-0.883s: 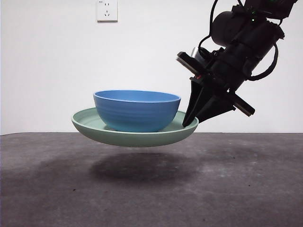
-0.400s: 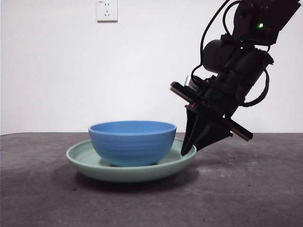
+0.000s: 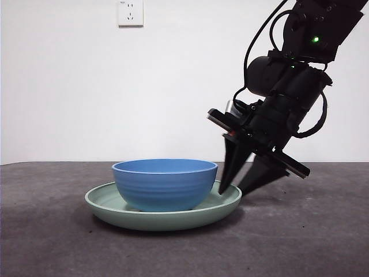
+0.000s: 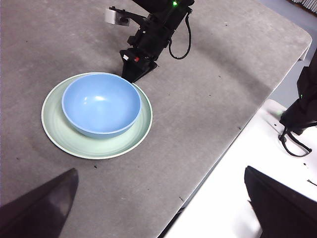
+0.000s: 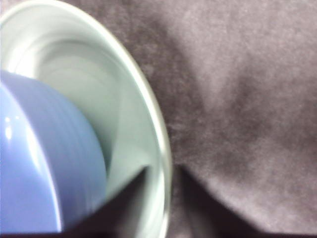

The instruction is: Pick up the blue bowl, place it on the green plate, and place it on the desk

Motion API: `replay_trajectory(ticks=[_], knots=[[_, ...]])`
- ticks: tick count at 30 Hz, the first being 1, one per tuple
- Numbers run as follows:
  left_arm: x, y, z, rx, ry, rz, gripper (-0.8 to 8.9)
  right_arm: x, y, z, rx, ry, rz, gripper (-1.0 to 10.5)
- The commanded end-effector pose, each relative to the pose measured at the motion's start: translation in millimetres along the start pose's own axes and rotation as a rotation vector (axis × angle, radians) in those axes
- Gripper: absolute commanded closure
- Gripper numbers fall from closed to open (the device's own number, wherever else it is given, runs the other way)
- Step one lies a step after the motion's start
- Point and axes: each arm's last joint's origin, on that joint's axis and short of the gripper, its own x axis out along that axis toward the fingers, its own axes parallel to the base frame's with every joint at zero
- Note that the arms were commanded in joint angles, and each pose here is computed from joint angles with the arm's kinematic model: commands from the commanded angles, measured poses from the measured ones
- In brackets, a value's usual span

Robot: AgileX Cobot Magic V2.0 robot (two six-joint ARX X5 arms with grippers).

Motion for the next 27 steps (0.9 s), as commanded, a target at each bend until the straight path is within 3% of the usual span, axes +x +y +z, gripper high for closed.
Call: replay_trajectory(ticks=[1, 10, 16, 21, 27], knots=[[-1.4, -1.0, 3.5, 0.010, -0.015, -0.010, 2.51, 0.4, 1.5, 4.9, -0.026, -0.011, 0.005, 6.6], [-1.4, -1.0, 3.5, 0.010, -0.015, -0.010, 2.51, -41.4, 10.3, 11.2, -0.048, -0.111, -0.059, 6.6], [-1.4, -1.0, 3.5, 0.010, -0.016, -0.009, 2.51, -104.6, 34.5, 6.1, -0.113, -0.216, -0.111, 5.1], [-1.4, -1.0, 3.5, 0.010, -0.015, -0.009, 2.51, -163.7, 59.9, -24.3, -0.188, -0.276, -0.139, 4.4], [-1.4, -1.0, 3.5, 0.009, -0.015, -0.009, 2.51, -226.5, 78.7, -84.2, -0.267, -0.378, -0.264, 3.5]])
